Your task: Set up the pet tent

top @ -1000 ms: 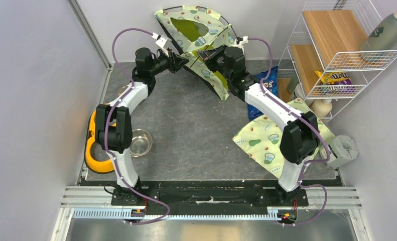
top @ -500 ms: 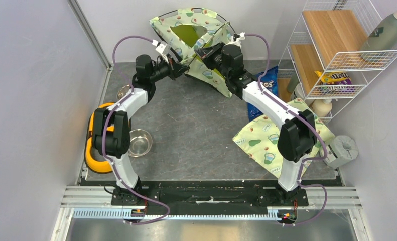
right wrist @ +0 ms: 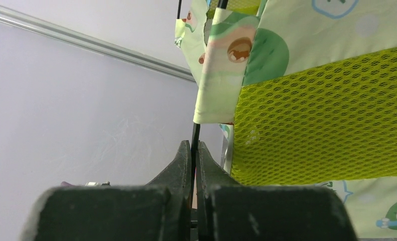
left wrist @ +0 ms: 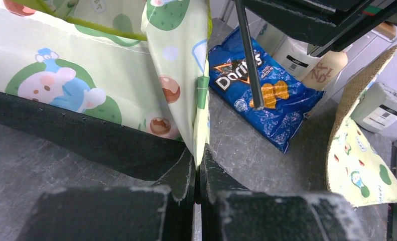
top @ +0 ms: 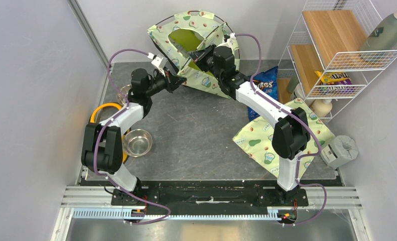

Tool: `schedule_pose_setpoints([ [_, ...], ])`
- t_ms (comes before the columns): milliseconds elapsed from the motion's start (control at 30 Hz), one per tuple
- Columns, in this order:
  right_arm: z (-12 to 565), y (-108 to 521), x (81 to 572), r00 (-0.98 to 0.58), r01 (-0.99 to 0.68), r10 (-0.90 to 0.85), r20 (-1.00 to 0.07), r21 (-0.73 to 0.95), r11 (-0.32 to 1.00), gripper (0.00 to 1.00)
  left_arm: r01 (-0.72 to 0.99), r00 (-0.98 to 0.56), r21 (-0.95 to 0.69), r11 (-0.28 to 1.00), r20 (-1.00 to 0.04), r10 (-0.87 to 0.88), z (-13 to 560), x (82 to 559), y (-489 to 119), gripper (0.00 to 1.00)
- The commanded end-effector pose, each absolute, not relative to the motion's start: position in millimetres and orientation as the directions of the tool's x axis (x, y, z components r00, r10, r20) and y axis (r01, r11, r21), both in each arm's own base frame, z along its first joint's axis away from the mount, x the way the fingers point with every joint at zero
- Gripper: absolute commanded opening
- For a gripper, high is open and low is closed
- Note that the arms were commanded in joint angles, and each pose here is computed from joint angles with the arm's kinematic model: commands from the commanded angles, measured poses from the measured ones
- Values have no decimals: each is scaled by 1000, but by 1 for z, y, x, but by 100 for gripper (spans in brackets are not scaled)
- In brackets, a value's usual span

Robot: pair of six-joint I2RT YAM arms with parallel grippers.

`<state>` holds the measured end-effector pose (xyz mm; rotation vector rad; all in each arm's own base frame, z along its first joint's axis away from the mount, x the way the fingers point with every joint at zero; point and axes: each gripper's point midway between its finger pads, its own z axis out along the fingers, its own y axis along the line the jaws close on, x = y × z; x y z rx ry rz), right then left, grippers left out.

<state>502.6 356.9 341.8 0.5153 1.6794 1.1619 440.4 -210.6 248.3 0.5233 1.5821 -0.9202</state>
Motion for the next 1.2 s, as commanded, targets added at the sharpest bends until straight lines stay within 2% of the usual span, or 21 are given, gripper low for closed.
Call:
schedule_pose_setpoints([
  [0,359,286,551,-130,-82,832,-539,842,533,0,784,-212,-234,575,-971,-105,242,421,-209,2],
  [433,349,265,563,-36,19,834,-551,834,552,0,776,-197,-193,601,-979,-59,226,413,-201,2],
  [833,345,255,571,-10,40,813,-582,812,582,0,775,-202,-235,586,-972,-122,237,413,-195,2],
  [967,338,268,569,-73,-6,802,-593,804,594,0,716,-285,-342,608,-939,-193,245,420,-193,2],
  [1167,326,293,556,-184,-86,781,-597,801,593,0,493,-437,-595,635,-800,-411,267,437,-184,2],
])
